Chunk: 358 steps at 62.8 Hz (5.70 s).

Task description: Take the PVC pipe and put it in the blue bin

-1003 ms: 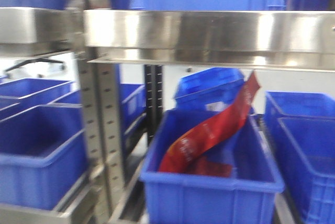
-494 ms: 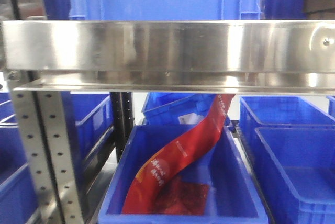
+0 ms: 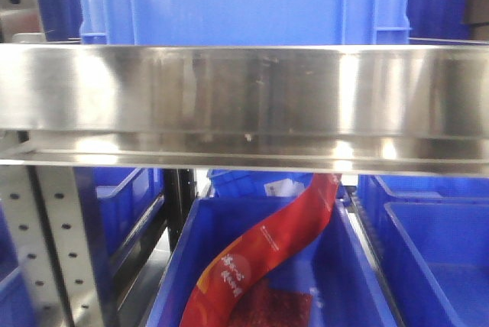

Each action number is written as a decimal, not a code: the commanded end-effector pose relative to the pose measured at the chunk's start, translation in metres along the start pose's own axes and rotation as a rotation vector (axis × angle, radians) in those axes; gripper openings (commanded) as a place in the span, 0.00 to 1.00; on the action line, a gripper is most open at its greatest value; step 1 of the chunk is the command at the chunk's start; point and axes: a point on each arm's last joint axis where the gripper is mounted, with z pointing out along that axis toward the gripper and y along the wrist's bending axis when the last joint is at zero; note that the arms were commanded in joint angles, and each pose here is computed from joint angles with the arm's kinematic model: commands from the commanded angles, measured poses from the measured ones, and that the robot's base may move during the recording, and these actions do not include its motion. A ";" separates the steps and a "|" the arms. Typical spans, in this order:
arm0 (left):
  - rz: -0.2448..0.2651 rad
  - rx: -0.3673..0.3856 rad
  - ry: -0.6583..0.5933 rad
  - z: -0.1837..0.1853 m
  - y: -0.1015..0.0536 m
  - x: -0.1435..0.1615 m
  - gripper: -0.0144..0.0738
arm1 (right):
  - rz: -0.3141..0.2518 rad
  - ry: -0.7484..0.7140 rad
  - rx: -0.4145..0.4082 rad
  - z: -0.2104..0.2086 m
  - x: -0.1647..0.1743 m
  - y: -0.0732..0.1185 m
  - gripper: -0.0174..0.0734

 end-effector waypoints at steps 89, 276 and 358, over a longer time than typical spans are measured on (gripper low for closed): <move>-0.116 0.055 0.079 0.008 -0.008 -0.011 0.04 | 0.009 -0.066 -0.018 0.004 -0.015 0.003 0.01; -0.004 0.361 0.557 0.211 -0.113 -0.066 0.04 | -0.106 0.356 -0.289 0.183 -0.074 0.096 0.01; -0.028 0.405 0.112 0.003 -0.043 0.040 0.04 | -0.072 0.015 -0.307 0.023 0.038 0.022 0.01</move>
